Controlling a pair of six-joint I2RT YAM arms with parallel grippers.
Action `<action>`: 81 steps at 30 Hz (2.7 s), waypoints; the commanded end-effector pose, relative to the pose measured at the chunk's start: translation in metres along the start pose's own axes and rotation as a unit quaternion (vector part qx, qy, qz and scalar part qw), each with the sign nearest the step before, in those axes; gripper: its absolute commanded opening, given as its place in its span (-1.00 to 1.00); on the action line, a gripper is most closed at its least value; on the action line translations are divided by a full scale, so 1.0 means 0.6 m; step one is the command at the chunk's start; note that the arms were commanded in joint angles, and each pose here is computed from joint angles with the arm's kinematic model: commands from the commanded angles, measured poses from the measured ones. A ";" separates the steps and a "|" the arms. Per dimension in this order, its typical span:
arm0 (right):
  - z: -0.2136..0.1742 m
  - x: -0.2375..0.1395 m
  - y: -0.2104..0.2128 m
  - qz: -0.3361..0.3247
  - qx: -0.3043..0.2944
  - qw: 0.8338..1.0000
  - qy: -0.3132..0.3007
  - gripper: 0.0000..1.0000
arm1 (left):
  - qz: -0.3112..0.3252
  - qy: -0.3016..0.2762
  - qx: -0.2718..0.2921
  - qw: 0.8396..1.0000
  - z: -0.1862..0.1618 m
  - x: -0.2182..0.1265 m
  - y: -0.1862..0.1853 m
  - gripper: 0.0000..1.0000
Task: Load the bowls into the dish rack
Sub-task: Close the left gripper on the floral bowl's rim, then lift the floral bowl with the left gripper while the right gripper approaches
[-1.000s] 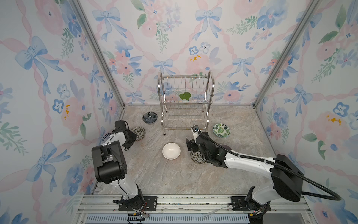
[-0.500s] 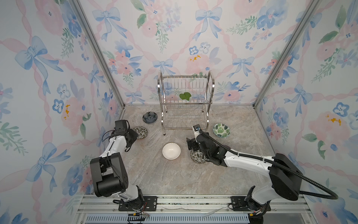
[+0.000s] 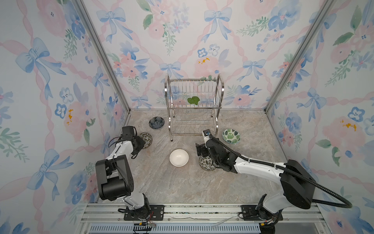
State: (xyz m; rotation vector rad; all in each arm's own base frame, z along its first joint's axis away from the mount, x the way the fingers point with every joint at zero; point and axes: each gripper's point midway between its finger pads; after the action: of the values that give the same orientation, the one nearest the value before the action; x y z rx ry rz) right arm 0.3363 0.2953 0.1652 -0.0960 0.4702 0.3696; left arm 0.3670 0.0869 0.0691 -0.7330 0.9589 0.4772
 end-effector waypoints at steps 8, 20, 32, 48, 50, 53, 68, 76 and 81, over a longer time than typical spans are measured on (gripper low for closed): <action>-0.009 -0.001 -0.013 -0.007 0.003 1.000 0.009 0.93 | -0.015 -0.021 -0.010 1.000 0.028 -0.029 -0.004 -0.43; -0.006 -0.004 -0.015 -0.007 0.005 1.000 0.006 0.93 | -0.022 -0.020 -0.017 0.999 0.029 -0.039 -0.011 -0.39; -0.003 -0.007 -0.015 -0.006 0.005 1.000 0.004 0.93 | 0.002 0.020 -0.027 0.999 0.016 0.016 0.003 -0.37; -0.001 -0.009 -0.019 -0.008 0.006 1.000 0.002 0.93 | -0.007 0.042 -0.008 0.999 0.006 0.034 -0.003 -1.00; -0.001 -0.008 -0.019 -0.008 0.006 1.000 0.002 0.93 | -0.019 0.036 -0.001 0.999 0.007 0.020 -0.012 -1.00; -0.003 -0.007 -0.018 -0.008 0.005 1.000 0.003 0.93 | -0.038 0.023 0.018 0.999 0.001 -0.009 -0.033 -1.00; 0.016 -0.020 -0.024 0.013 0.054 0.998 0.005 0.93 | -0.113 -0.066 0.149 0.980 -0.095 -0.154 -0.115 -1.00; 0.119 -0.062 0.035 0.104 0.230 0.967 0.022 0.98 | -0.103 -0.175 0.148 0.968 -0.087 -0.217 -0.145 -1.00; 0.200 -0.072 0.112 0.196 0.359 0.912 0.029 0.98 | -0.119 -0.259 0.095 0.954 -0.060 -0.259 -0.161 -1.00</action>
State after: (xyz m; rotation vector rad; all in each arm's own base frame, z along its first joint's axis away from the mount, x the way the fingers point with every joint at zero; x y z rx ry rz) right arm 0.3372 0.3343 0.2819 0.5019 0.5371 0.5020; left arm 0.3234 -0.0296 0.1900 -0.4445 0.6074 0.2271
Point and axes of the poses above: each gripper's point midway between its finger pads, its own x axis out along the fingers, its own y axis along the line the jaws close on, z = x × y, and after that the axes turned 1 degree about x, right-handed
